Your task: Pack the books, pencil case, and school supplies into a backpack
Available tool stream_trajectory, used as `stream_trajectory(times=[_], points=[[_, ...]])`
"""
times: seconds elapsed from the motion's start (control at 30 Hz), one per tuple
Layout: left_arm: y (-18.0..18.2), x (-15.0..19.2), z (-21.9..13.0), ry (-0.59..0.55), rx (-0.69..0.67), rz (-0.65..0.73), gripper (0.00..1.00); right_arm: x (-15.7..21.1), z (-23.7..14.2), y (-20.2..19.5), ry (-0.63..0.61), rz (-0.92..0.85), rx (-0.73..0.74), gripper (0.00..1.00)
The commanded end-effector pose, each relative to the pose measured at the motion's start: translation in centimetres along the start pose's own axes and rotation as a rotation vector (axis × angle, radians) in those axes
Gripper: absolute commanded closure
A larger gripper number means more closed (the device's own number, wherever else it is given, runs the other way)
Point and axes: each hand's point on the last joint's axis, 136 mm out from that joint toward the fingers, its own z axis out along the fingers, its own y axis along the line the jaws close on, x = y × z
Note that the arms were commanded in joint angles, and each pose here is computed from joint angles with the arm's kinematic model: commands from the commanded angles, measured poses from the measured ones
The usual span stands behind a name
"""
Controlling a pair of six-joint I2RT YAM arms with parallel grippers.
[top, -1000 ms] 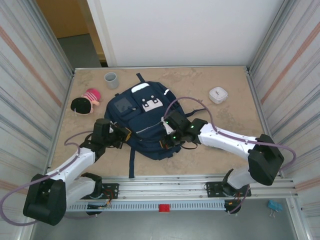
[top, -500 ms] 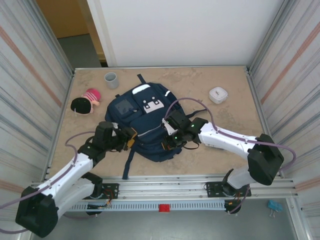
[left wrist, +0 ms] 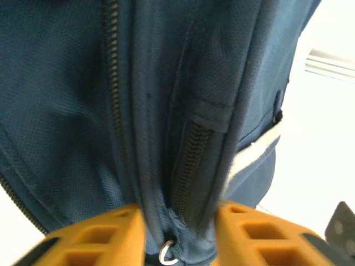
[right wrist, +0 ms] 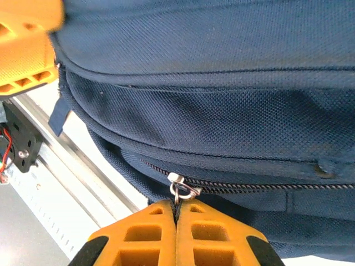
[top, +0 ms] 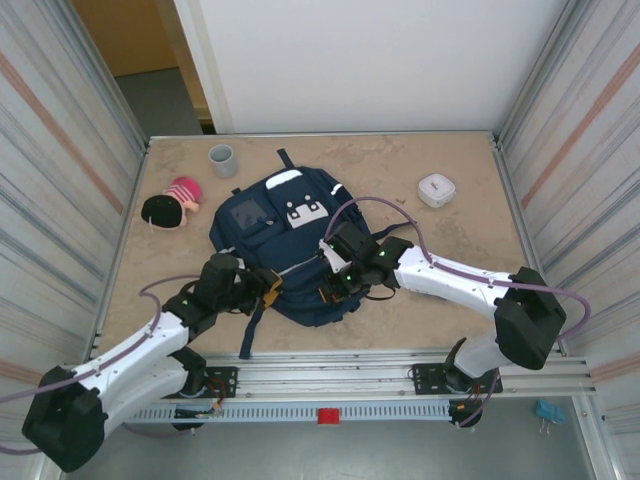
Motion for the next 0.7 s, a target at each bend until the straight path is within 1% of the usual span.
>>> stream_trajectory(times=[0.0, 0.03, 0.07, 0.13, 0.2, 0.27, 0.37, 0.43, 0.53, 0.6, 0.67], points=[[0.3, -0.7, 0.7, -0.031, 0.008, -0.005, 0.81, -0.5, -1.0, 2.7, -0.035, -0.016, -0.091, 1.0], [0.2, -1.1, 0.7, -0.048, 0.003, 0.001, 0.88, -0.3, -0.9, 3.0, -0.033, -0.015, -0.095, 1.0], [0.3, -1.5, 0.6, -0.063, -0.008, 0.011, 0.92, -0.2, -0.7, 3.2, -0.032, -0.016, -0.096, 1.0], [-0.1, -2.7, 0.1, -0.098, -0.024, 0.041, 0.98, 0.2, -0.2, 3.7, -0.028, -0.01, -0.095, 1.0], [-0.8, -4.2, -0.8, -0.133, -0.039, 0.087, 0.98, 0.3, 0.4, 4.6, -0.034, 0.008, -0.112, 1.0], [-1.5, -5.7, -1.7, -0.146, -0.065, 0.149, 0.98, 0.3, 1.0, 5.7, -0.035, 0.019, -0.136, 1.0], [-2.2, -7.9, -3.0, -0.16, -0.101, 0.2, 0.95, 0.0, 1.8, 6.3, -0.042, 0.041, -0.133, 1.0], [-2.8, -9.2, -3.6, -0.171, -0.09, 0.207, 0.91, -0.6, 2.1, 6.7, -0.062, 0.048, -0.132, 1.0], [-4.1, -9.3, -4.1, -0.148, -0.046, 0.205, 0.71, -1.8, 2.3, 6.9, -0.085, 0.056, -0.141, 1.0], [-4.6, -7.7, -4.1, -0.101, -0.025, 0.21, 0.63, -2.2, 2.5, 7.2, -0.078, 0.051, -0.149, 1.0], [-4.3, -5.8, -3.9, -0.059, -0.023, 0.204, 0.59, -2.4, 2.8, 7.4, -0.071, 0.045, -0.156, 1.0]])
